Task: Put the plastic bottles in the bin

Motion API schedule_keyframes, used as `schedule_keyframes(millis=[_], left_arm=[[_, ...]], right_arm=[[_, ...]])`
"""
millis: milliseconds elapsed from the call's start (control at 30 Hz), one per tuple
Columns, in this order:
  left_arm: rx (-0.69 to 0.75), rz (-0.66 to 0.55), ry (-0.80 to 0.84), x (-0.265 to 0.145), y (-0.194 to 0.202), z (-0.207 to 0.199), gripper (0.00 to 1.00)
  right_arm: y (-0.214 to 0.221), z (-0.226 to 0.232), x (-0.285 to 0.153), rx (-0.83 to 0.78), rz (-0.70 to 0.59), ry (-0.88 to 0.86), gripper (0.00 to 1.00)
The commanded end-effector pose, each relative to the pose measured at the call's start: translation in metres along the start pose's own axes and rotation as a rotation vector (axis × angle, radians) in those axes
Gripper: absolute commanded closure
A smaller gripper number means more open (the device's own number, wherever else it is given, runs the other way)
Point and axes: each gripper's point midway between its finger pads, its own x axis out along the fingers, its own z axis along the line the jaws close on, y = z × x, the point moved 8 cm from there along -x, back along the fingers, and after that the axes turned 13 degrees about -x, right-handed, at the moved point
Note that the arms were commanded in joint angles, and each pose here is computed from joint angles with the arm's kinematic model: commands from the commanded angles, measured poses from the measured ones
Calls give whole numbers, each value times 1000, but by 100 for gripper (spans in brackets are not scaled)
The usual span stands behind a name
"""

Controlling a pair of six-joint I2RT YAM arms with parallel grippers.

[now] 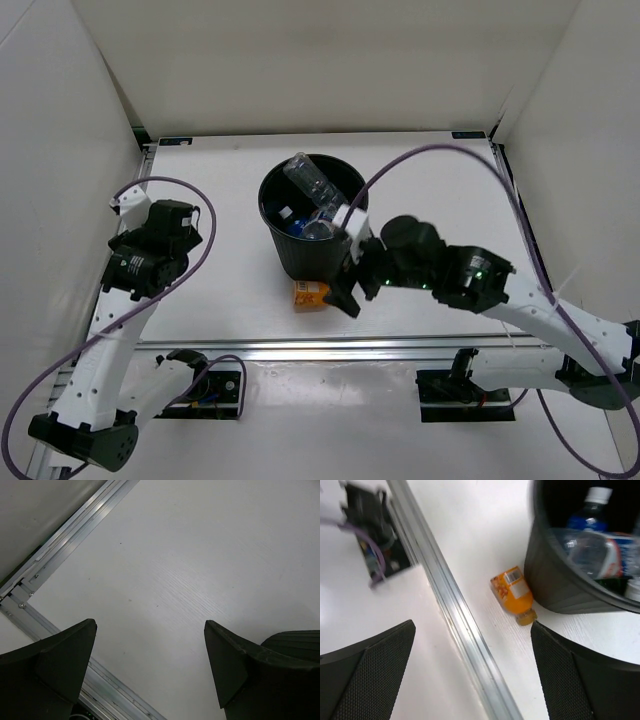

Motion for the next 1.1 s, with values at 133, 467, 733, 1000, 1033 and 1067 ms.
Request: schedule_keyframes(millis=[133, 467, 733, 1000, 1033, 1067], left_arm=[[2, 7, 7, -13, 2, 25, 0], [53, 58, -9, -17, 12, 39, 0], [46, 118, 13, -30, 19, 55, 0], [24, 150, 83, -43, 22, 65, 0], [24, 158, 88, -44, 22, 65, 0], [19, 154, 94, -45, 22, 66, 0]], right_arm=[[53, 33, 46, -315, 186, 77, 0], [117, 47, 131, -486, 295, 263, 0], [126, 47, 182, -558, 309, 355, 0], [142, 37, 215, -561, 404, 452, 0], [140, 37, 217, -560, 401, 462, 0], [143, 33, 219, -559, 416, 468, 0]])
